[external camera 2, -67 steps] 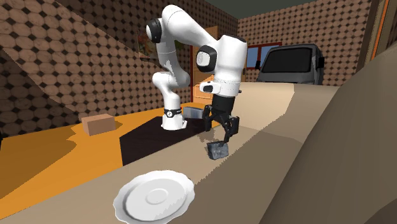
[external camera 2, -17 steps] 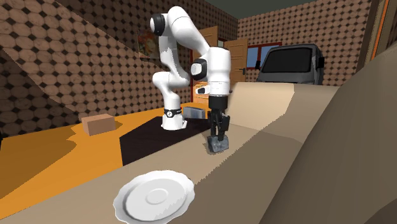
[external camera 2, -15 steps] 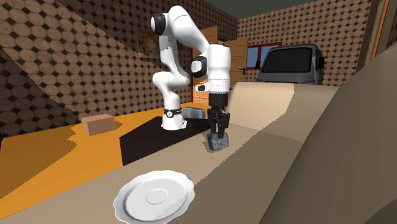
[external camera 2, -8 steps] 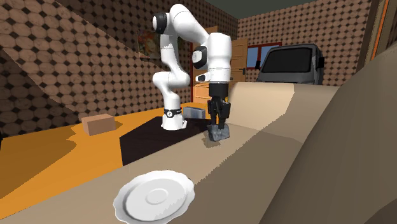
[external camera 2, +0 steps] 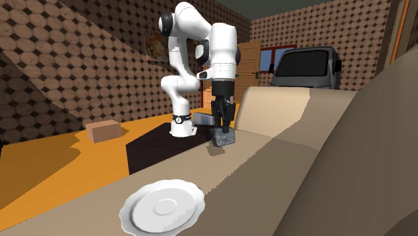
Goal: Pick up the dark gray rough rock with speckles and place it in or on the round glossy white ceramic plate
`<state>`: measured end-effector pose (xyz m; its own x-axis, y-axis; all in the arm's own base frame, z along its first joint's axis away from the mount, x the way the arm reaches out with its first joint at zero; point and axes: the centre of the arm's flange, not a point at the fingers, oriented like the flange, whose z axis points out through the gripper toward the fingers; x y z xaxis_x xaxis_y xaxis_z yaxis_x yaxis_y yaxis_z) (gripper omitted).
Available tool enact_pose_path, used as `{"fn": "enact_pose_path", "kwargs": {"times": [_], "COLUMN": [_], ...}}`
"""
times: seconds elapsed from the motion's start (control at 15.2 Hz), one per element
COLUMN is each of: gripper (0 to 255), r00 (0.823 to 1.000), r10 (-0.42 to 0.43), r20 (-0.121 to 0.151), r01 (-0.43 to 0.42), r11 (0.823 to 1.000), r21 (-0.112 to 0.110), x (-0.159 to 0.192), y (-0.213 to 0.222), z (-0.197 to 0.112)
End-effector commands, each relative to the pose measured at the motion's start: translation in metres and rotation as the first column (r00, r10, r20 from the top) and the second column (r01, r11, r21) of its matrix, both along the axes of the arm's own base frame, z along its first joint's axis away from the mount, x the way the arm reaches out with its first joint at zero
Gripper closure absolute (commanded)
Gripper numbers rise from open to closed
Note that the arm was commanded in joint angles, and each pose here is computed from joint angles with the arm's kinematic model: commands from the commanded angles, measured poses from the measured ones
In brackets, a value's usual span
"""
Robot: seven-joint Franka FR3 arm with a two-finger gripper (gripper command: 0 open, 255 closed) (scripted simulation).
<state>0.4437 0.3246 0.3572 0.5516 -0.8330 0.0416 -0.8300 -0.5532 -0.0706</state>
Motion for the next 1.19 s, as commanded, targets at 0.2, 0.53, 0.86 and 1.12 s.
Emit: {"fn": "enact_pose_path", "kwargs": {"times": [0.2, 0.53, 0.86, 1.12], "gripper": [255, 255, 255, 255], "r00": [1.000, 1.000, 1.000, 1.000], "r10": [0.000, 0.000, 0.000, 0.000], "r20": [0.000, 0.000, 0.000, 0.000], "r01": [0.000, 0.000, 0.000, 0.000], "r11": [1.000, 1.000, 1.000, 1.000], "r21": [-0.001, -0.001, -0.001, -0.001], "x": [0.061, 0.119, 0.177, 0.219], "y": [-0.033, -0.064, -0.095, -0.118], "z": [0.004, 0.011, 0.017, 0.016]}}
